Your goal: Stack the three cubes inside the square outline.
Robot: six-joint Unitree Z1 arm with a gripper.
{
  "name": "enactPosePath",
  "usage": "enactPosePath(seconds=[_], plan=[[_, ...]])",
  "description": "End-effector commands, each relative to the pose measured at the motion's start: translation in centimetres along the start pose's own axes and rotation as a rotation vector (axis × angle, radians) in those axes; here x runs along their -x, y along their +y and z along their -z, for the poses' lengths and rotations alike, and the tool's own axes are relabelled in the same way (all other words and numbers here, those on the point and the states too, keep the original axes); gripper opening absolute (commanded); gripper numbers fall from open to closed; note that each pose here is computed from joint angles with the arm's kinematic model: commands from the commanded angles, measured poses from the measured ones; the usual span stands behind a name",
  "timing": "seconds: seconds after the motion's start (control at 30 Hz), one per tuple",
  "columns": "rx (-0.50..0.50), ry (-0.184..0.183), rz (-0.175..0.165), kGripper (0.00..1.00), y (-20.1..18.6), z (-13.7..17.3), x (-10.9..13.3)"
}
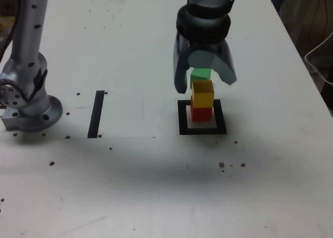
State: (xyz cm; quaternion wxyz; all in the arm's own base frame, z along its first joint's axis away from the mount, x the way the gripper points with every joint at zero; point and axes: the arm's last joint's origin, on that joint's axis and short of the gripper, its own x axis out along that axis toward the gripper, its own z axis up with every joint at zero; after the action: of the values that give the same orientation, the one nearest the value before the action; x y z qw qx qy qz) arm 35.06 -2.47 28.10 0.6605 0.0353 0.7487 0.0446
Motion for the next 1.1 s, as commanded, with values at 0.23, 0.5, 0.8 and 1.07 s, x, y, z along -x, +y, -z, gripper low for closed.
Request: enactPosePath(seconds=[0.23,0.5,0.8,1.07], plan=[[-0.047,0.013,0.009,0.99,0.6,1.5,1.4],[-0.156,-0.002,0.006,1.00,2.0,1.8,2.3],[-0.181,0.057,-0.030,0.99,5.0,0.7,0.5],[-0.175,0.060,-0.044,0.99,7.2,-1.2,-1.3]])
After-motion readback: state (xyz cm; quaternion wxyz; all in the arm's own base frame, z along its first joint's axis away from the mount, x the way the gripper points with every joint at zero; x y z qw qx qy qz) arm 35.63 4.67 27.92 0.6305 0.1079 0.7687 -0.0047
